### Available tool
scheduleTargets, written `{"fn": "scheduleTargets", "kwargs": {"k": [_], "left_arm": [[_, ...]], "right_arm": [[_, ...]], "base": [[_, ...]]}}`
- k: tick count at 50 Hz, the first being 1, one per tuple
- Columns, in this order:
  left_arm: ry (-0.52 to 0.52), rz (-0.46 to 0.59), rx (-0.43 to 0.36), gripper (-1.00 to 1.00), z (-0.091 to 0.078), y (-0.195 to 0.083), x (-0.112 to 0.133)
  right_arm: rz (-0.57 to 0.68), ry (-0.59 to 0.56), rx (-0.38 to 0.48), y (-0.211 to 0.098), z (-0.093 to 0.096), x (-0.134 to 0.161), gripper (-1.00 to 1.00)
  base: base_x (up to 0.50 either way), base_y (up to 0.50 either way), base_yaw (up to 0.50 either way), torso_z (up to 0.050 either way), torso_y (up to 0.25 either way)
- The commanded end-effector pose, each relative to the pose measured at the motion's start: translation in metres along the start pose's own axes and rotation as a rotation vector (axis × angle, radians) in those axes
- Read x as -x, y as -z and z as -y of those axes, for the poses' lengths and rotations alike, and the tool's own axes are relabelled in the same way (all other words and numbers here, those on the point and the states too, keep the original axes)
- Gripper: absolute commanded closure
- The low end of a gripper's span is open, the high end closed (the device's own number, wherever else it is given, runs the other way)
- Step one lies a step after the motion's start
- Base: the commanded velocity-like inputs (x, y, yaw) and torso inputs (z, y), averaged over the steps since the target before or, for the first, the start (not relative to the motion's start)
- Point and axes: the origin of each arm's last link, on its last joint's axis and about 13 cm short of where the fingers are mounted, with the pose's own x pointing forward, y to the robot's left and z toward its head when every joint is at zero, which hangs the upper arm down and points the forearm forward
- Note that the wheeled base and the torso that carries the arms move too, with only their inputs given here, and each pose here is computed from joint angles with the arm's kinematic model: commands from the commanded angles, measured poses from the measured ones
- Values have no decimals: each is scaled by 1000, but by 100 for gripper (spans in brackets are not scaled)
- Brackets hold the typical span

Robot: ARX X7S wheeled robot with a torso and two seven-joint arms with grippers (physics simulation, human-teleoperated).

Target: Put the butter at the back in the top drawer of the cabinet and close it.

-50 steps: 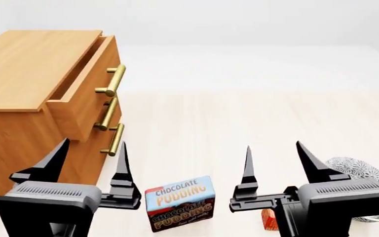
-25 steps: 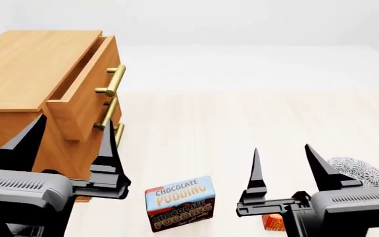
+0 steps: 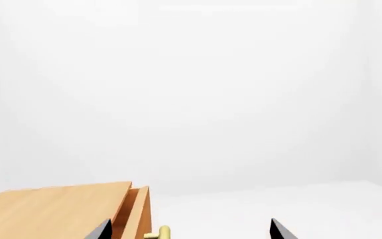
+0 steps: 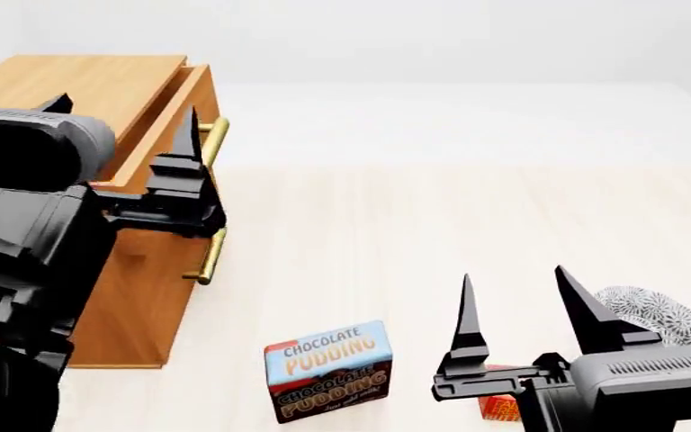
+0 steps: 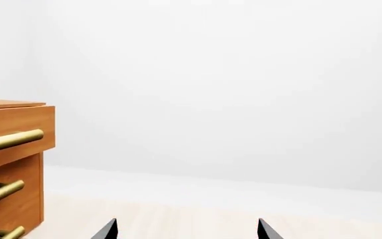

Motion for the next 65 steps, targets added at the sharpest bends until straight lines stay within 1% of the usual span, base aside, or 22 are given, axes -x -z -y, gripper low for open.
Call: {"fn": "scheduleTargets", "kwargs": {"k": [1, 8, 13, 19, 24, 31, 34, 44, 49, 52, 58, 62, 65], "left_arm": [[47, -79, -18, -100, -5, -40, -30], [74, -167, -12, -100, -8, -59, -51], [63, -220, -48, -100, -8, -75, -65], [82, -323, -11, -100, -11, -92, -80], [63, -395, -24, -100, -14, -101, -92], [50, -505, -34, -100, -18, -104, -112], [42, -536, -40, -100, -19, -106, -119], [62, -602, -25, -100, -19, -115, -129], [82, -677, 14, -100, -18, -118, -134], [89, -716, 23, -100, -18, -118, -136], [81, -795, 9, -100, -17, -117, -142], [81, -830, 16, -100, -18, -117, -145], [76, -851, 8, -100, -18, -116, -149]], "right_arm": [[-1, -5, 0, 0, 1, 1, -100], [-3, -10, -2, 0, 1, 1, -100], [-6, -15, 0, 0, 0, 1, -100], [-7, -17, -2, 0, 1, 1, -100], [-7, -16, -5, 0, 1, 1, -100], [-9, -17, -8, 0, 1, 0, -100], [-9, -17, -9, 0, 2, 0, -100], [-10, -19, -8, 0, 1, 0, -100], [-11, -18, -7, 0, 2, 0, -100], [-10, -18, -6, 0, 2, 0, -100], [-12, -19, -7, 1, 1, 0, -100], [-13, -21, -8, 1, 1, 0, -100], [-13, -22, -8, 1, 1, 0, -100]], "base": [[0, 0, 0, 0, 0], [0, 0, 0, 0, 0], [0, 0, 0, 0, 0], [0, 0, 0, 0, 0], [0, 0, 0, 0, 0], [0, 0, 0, 0, 0], [0, 0, 0, 0, 0], [0, 0, 0, 0, 0], [0, 0, 0, 0, 0], [0, 0, 0, 0, 0], [0, 0, 0, 0, 0], [0, 0, 0, 0, 0], [0, 0, 0, 0, 0]]}}
